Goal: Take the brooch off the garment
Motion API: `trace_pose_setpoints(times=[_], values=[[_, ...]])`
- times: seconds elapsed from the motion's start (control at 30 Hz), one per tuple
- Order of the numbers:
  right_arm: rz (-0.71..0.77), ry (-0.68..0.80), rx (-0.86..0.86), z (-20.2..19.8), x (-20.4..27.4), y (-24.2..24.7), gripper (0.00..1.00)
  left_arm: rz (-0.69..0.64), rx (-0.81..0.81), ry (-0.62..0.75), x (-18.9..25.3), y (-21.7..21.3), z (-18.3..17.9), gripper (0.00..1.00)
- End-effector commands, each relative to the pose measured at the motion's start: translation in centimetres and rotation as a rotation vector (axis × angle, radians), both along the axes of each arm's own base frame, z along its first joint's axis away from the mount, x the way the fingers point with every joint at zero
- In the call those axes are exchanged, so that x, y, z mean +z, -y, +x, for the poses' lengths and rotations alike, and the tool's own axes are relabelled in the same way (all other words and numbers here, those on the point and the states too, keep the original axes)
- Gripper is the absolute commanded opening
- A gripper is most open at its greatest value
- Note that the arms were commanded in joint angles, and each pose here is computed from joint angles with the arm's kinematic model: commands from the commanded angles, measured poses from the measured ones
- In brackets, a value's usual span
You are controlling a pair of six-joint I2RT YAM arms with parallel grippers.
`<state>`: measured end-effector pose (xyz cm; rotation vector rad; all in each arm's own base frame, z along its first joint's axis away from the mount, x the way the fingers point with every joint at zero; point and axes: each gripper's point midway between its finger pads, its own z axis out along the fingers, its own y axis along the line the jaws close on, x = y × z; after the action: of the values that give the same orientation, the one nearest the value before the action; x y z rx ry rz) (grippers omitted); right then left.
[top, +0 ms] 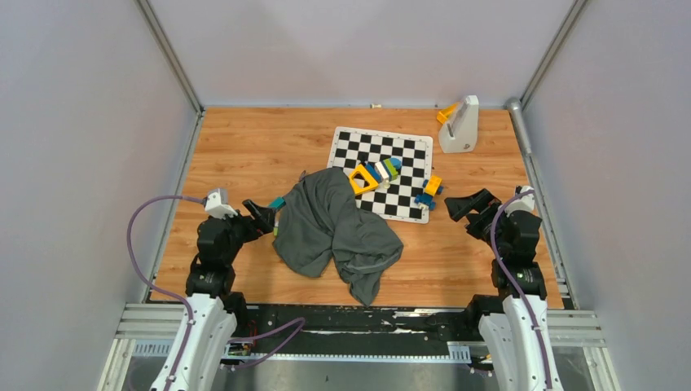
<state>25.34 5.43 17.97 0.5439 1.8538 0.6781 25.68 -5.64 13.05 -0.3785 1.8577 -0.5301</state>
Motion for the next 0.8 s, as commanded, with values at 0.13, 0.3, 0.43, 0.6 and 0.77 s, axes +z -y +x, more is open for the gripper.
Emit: trace_pose_setpoints(times=[0.13, 0.3, 0.43, 0.6, 0.77], values=[[-0.025, 0.044, -0.015, 0.5, 0.9, 0.4, 0.99, 0.006, -0.046, 0.056, 1.0, 0.6, 0.1, 1.0], [-0.035, 0.065, 0.065, 0.5, 1.6, -0.7, 0.95, 0.005, -0.123, 0.057, 0.9, 1.8, 0.2, 1.0], [-0.011, 0.078, 0.213, 0.5, 2.5, -3.0, 0.9, -0.011, -0.178, 0.058, 0.9, 2.8, 0.4, 0.99], [-0.052, -0.003, 0.395, 0.9, 1.2, -7.4, 0.85, -0.025, -0.206, 0.034, 0.4, 3.3, 0.8, 0.96], [-0.194, -0.07, 0.601, -0.4, -0.8, -15.4, 0.85, -0.029, -0.212, 0.014, 0.0, 3.4, 1.0, 0.94]])
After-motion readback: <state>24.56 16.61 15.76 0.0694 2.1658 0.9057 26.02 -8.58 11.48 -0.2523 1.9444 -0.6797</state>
